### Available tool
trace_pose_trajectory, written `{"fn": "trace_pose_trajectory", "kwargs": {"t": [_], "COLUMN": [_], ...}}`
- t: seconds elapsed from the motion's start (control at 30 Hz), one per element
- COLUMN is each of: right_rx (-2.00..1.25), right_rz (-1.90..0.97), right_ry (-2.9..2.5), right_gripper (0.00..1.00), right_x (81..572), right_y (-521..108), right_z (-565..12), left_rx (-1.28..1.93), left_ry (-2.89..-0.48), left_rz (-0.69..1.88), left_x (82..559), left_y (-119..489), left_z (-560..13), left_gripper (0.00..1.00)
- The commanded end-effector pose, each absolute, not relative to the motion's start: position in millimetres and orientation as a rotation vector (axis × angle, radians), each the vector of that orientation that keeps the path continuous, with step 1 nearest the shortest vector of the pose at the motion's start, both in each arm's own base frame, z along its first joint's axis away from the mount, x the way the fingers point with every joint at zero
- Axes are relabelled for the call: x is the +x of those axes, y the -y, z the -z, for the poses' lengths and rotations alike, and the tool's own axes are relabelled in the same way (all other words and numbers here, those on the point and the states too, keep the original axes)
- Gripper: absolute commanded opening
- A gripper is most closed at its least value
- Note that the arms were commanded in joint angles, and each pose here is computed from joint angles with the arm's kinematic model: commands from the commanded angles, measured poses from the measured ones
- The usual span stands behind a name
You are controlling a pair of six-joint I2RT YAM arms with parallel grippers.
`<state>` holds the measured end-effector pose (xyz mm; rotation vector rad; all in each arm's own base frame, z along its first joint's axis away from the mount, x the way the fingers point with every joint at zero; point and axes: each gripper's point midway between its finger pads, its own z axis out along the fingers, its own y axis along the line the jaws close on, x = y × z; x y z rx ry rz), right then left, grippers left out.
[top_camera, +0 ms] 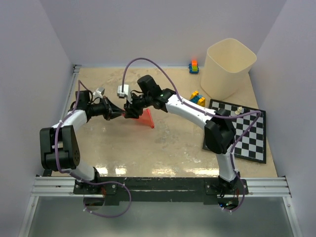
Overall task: Put the trash bags into the trash bin
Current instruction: Unfold the trash bag at the center of the board.
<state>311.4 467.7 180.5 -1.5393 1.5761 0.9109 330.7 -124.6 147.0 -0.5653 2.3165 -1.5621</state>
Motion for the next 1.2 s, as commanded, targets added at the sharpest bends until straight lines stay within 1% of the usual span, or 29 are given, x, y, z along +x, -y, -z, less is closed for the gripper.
{"fn": "trace_pose_trajectory", "kwargs": {"t": [0.0, 0.03, 0.07, 0.1, 0.17, 0.27, 0.3, 0.47, 0.63, 0.73, 0.83, 0.97, 1.0, 1.1, 1.17], "right_rx": [-1.326, -1.262, -1.194, -1.120, -0.984, -0.794, -0.778, -0.749, -0.714, -0.715, -0.737, -0.819, -0.859, -1.021, -1.038], "right_rz": [-0.875, -0.897, -0.892, -0.873, -0.774, -0.732, -0.720, -0.735, -0.777, -0.773, -0.728, -0.657, -0.620, -0.567, -0.545], "right_ry": [-1.633, -1.677, -1.729, -1.774, -1.861, -1.962, -1.970, -2.015, -2.010, -2.003, -1.997, -1.967, -1.948, -1.843, -1.781], "right_gripper": [0.57, 0.65, 0.68, 0.69, 0.69, 0.69, 0.69, 0.68, 0.68, 0.68, 0.68, 0.68, 0.68, 0.68, 0.68], "right_x": [356.1, 366.0, 379.0, 389.8, 412.0, 431.5, 435.2, 441.8, 438.0, 432.6, 426.3, 413.1, 412.5, 412.8, 425.2], "right_y": [-422.2, -410.3, -398.1, -392.3, -384.4, -385.2, -386.7, -398.4, -400.5, -396.5, -384.6, -368.5, -364.9, -365.4, -371.9], "right_z": [-226.4, -225.8, -219.3, -213.6, -196.6, -174.7, -169.9, -148.3, -152.5, -158.1, -163.1, -174.9, -177.8, -192.2, -201.9], "left_rx": [-0.370, -0.313, -0.287, -0.216, -0.084, 0.065, 0.109, 0.272, 0.348, 0.373, 0.386, 0.510, 0.572, 0.763, 0.843], "left_ry": [-2.284, -2.284, -2.313, -2.320, -2.317, -2.283, -2.270, -2.211, -2.179, -2.164, -2.197, -2.276, -2.251, -2.152, -2.095], "left_rz": [1.446, 1.383, 1.333, 1.253, 1.107, 0.936, 0.895, 0.790, 0.709, 0.714, 0.800, 0.959, 0.965, 0.700, 0.584], "left_x": [339.1, 340.9, 336.2, 337.3, 336.6, 343.5, 345.1, 356.1, 365.7, 360.1, 342.0, 287.1, 274.5, 248.1, 235.1], "left_y": [109.5, 103.7, 100.1, 94.9, 85.6, 72.4, 69.3, 63.2, 57.7, 61.9, 71.9, 85.4, 87.5, 74.8, 69.9], "left_z": [-171.8, -174.9, -175.1, -178.1, -190.0, -218.3, -229.6, -271.3, -294.3, -298.0, -289.4, -276.5, -277.8, -290.0, -294.7], "left_gripper": [0.00, 0.00, 0.00, 0.00, 0.00, 0.00, 0.00, 0.00, 0.00, 0.00, 0.00, 0.00, 0.00, 0.00, 0.00]}}
